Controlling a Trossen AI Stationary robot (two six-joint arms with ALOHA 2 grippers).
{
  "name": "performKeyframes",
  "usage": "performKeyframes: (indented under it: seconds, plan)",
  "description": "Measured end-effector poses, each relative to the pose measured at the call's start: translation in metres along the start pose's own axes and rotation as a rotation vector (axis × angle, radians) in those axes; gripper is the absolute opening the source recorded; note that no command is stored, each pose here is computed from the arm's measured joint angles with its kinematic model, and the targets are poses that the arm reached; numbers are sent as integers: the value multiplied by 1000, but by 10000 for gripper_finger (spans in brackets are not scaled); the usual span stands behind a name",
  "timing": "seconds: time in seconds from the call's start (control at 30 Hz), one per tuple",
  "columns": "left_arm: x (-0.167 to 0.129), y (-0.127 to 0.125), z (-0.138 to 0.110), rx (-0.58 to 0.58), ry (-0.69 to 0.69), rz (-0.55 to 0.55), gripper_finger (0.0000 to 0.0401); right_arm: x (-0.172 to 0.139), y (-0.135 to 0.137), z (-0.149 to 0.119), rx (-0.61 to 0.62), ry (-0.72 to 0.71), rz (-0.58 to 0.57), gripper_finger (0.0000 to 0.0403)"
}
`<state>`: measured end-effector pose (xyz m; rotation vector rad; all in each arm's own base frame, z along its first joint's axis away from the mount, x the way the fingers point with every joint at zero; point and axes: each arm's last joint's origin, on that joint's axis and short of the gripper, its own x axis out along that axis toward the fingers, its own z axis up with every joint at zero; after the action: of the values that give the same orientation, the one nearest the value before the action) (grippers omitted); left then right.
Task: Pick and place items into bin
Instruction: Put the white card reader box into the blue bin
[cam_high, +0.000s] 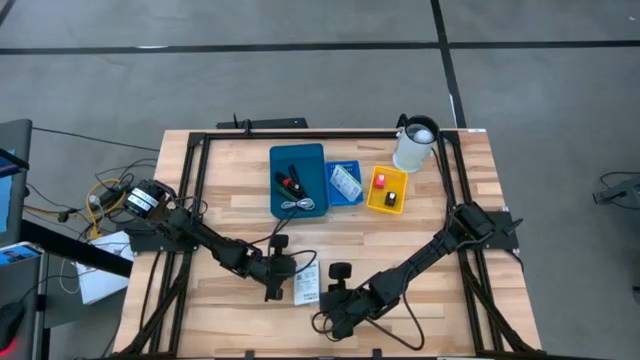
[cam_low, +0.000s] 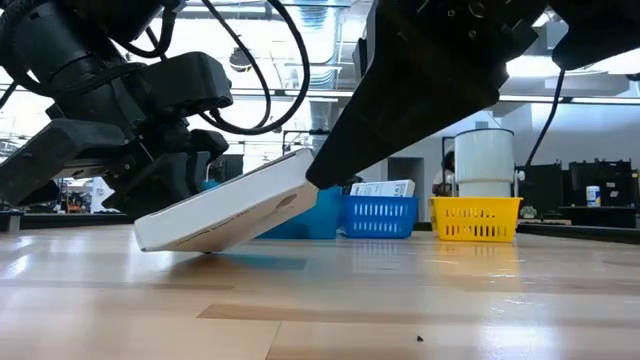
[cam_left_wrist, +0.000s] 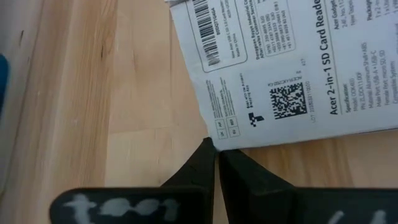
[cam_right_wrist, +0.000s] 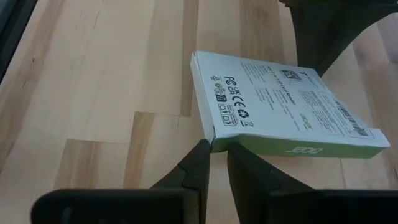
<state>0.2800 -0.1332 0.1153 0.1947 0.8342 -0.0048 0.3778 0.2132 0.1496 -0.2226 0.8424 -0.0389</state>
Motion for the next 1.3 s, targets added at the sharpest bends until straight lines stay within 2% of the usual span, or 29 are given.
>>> performKeyframes:
  seconds: [0.6, 1.0, 1.3]
  plan:
    - [1, 3, 1, -67, 4, -3, 0, 0, -1, 0, -9, 1, -6, 51]
    - [1, 3, 1, -81, 6, -14, 0, 0, -1, 2, -17, -19, -8, 117]
    - [1, 3, 1, -83, 8, -14, 0, 3, -5, 3, -36, -17, -15, 138]
